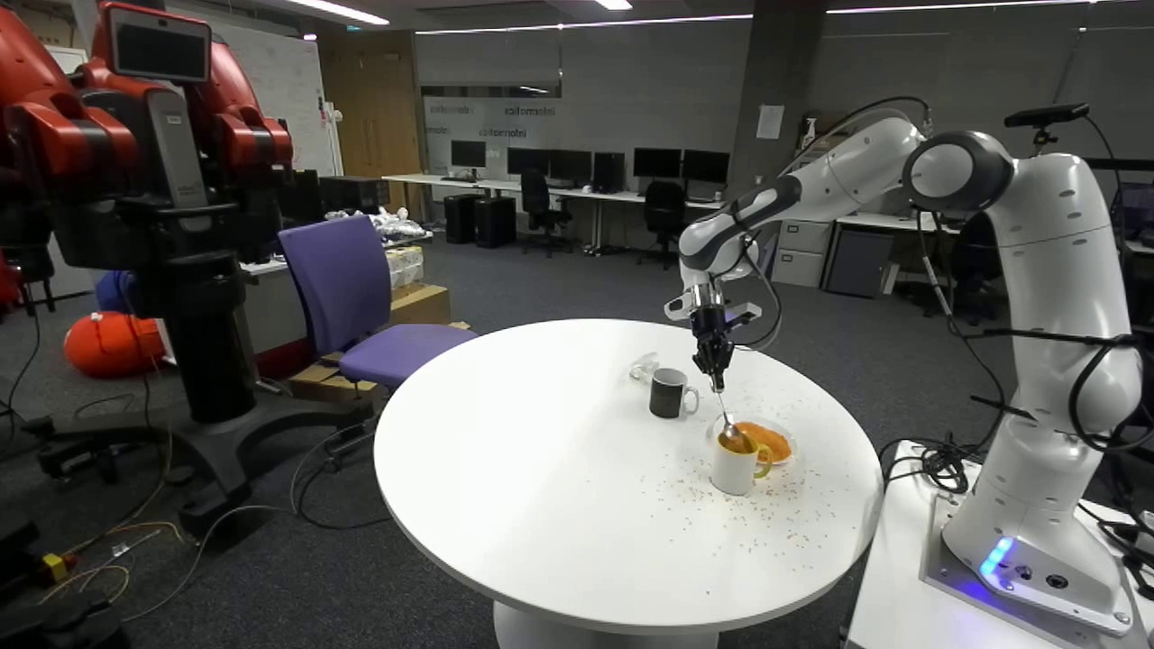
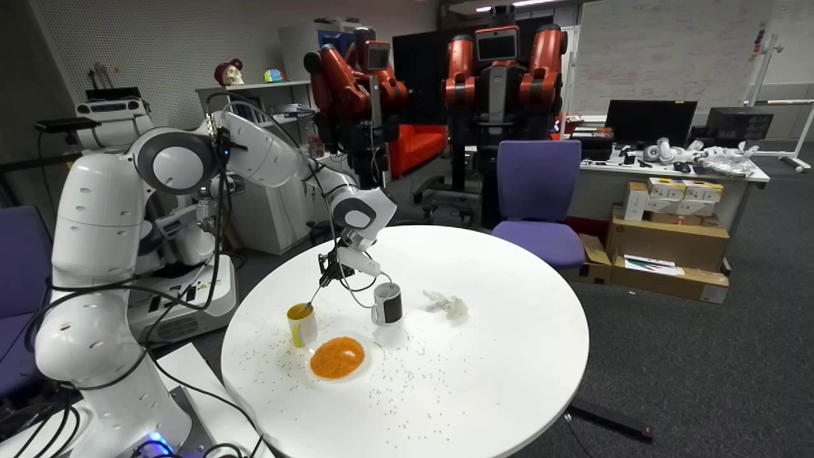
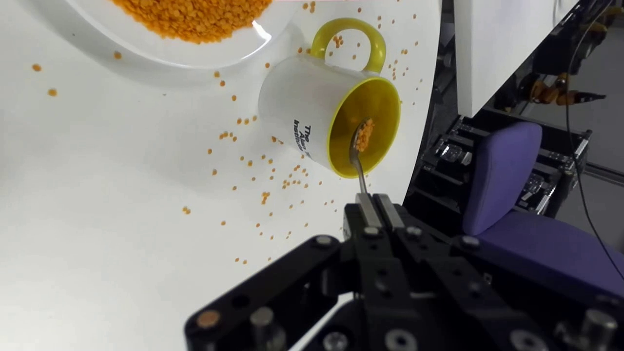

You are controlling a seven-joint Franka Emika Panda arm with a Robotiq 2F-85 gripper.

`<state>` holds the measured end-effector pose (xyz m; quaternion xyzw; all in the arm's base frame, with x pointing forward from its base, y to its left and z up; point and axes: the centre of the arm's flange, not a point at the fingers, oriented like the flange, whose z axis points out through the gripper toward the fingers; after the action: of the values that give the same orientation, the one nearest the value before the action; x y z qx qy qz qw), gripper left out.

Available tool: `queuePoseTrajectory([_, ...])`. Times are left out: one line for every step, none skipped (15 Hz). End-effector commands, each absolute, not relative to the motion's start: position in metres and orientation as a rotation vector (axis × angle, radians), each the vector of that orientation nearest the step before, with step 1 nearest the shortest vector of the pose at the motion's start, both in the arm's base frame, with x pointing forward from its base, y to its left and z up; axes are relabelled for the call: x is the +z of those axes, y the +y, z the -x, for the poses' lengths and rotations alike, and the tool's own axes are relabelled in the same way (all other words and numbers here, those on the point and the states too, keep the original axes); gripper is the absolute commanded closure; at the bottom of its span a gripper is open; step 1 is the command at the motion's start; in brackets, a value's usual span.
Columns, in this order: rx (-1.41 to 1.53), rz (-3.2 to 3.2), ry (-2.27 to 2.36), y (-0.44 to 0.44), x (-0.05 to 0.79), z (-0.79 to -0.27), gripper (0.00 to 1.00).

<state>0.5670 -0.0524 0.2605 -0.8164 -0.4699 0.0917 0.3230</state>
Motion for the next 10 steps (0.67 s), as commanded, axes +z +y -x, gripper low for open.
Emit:
queuePoseTrajectory([0.214, 2.188, -1.307, -0.044, 0.272, -0.549, 0.99])
queuePoseTrajectory([0.214, 2.193, -1.316, -0.043, 0.272, -0.549, 0.99])
queuePoseTrajectory([0.210, 2.199, -1.324, -0.044, 0.280, -0.542, 0.99])
queuePoseTrajectory([0.209, 2.201, -1.329, -0.043, 0.282, -0.540, 0.99])
queuePoseTrajectory([0.206, 2.204, -1.332, -0.044, 0.285, -0.538, 0.99])
queuePoseTrajectory([0.198, 2.203, -1.333, -0.044, 0.289, -0.535, 0.99])
queuePoseTrajectory([0.189, 2.206, -1.334, -0.045, 0.295, -0.533, 0.99])
queuePoseTrajectory([0.179, 2.207, -1.336, -0.045, 0.299, -0.531, 0.99])
queuePoseTrajectory([0.171, 2.213, -1.341, -0.045, 0.305, -0.528, 0.99])
queuePoseTrajectory([0.166, 2.218, -1.347, -0.045, 0.309, -0.526, 0.99])
